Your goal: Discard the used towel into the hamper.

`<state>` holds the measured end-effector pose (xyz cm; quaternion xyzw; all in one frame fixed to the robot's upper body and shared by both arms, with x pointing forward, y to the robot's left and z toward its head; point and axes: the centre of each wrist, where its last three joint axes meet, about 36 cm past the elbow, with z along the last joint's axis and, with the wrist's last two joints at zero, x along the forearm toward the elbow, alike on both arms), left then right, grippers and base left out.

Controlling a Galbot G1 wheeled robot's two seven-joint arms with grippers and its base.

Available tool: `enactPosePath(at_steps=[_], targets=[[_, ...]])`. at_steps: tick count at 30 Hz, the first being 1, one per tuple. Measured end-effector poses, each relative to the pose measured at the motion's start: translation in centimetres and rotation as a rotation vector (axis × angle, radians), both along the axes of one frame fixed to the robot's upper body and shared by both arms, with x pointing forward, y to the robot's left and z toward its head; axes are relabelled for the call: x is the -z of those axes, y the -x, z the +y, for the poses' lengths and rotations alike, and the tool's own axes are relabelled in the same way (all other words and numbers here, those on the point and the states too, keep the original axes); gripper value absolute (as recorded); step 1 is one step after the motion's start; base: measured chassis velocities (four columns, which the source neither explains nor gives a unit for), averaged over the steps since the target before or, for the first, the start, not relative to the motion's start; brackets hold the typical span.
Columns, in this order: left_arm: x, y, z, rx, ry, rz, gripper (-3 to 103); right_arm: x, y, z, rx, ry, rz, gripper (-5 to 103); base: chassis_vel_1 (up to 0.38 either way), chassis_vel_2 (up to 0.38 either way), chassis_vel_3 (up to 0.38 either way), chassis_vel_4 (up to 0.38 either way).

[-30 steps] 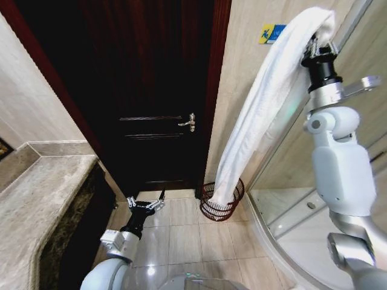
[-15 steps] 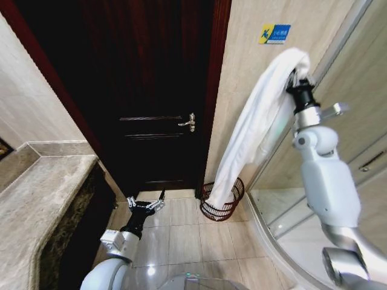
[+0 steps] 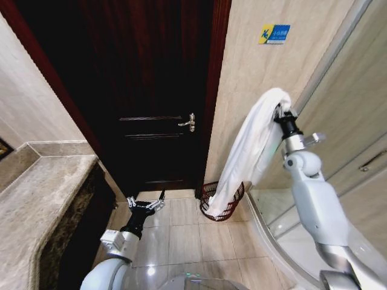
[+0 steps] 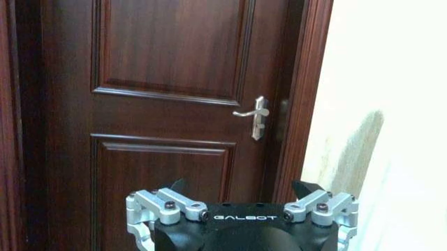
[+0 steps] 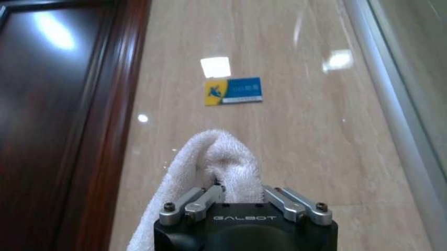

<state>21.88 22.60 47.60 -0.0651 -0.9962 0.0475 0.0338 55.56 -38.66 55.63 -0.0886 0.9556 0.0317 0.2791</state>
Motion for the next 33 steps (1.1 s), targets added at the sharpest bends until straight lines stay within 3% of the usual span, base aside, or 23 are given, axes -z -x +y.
enactPosePath(at_steps=[9,21,33], targets=[[0.0,0.0,0.0,0.000,0.000,0.000,100,-7.2,-2.2,0.3,0.009,-0.006,-0.118,12,0.000,0.000,0.000,0.000],[0.0,0.0,0.0,0.000,0.000,0.000,100,-13.6,-5.2,1.4,0.009,-0.024,-0.205,12,0.000,0.000,0.000,0.000],[0.0,0.0,0.0,0.000,0.000,0.000,100,-15.3,-5.9,1.2,0.023,-0.023,-0.224,12,0.000,0.000,0.000,0.000]])
